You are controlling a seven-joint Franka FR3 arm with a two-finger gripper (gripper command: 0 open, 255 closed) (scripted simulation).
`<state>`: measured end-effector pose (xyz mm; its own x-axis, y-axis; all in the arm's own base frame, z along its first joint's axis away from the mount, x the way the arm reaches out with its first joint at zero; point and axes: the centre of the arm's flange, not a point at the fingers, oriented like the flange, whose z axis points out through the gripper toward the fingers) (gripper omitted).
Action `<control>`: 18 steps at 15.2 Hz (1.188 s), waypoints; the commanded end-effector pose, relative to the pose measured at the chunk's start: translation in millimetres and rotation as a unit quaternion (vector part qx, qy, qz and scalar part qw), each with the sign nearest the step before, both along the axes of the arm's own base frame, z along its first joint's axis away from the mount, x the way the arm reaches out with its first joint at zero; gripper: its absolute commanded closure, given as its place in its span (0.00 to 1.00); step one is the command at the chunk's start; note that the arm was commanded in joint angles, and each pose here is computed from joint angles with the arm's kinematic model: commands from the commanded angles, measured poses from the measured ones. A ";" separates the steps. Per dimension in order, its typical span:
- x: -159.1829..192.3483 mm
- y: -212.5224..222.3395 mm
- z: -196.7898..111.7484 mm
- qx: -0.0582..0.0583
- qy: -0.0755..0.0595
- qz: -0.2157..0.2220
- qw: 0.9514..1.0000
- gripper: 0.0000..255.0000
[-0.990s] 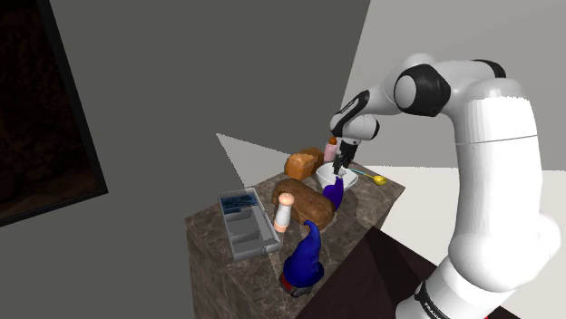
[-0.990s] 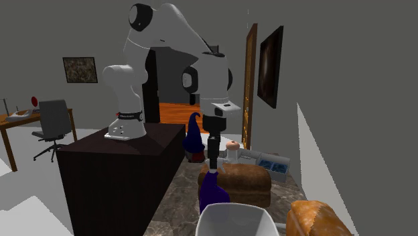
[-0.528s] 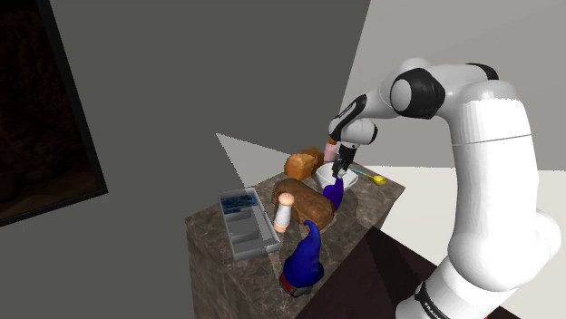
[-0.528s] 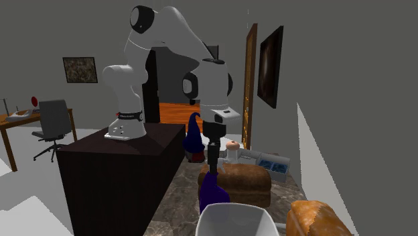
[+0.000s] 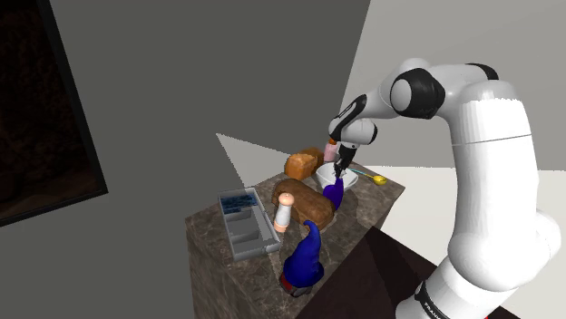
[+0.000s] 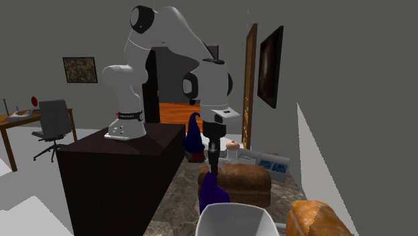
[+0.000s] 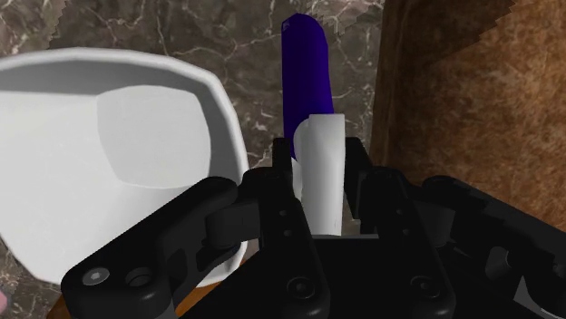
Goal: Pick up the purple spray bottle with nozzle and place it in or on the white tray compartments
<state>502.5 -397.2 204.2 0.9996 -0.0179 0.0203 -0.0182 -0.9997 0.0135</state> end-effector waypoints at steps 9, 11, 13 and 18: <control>0.0 0.0 21.1 0.000 0.000 0.000 1.000 1.00; 0.0 0.0 31.6 0.000 0.000 0.000 1.000 1.00; 0.0 0.0 42.2 0.000 0.000 0.000 1.000 1.00; 0.0 0.0 68.6 0.000 0.000 0.000 1.000 1.00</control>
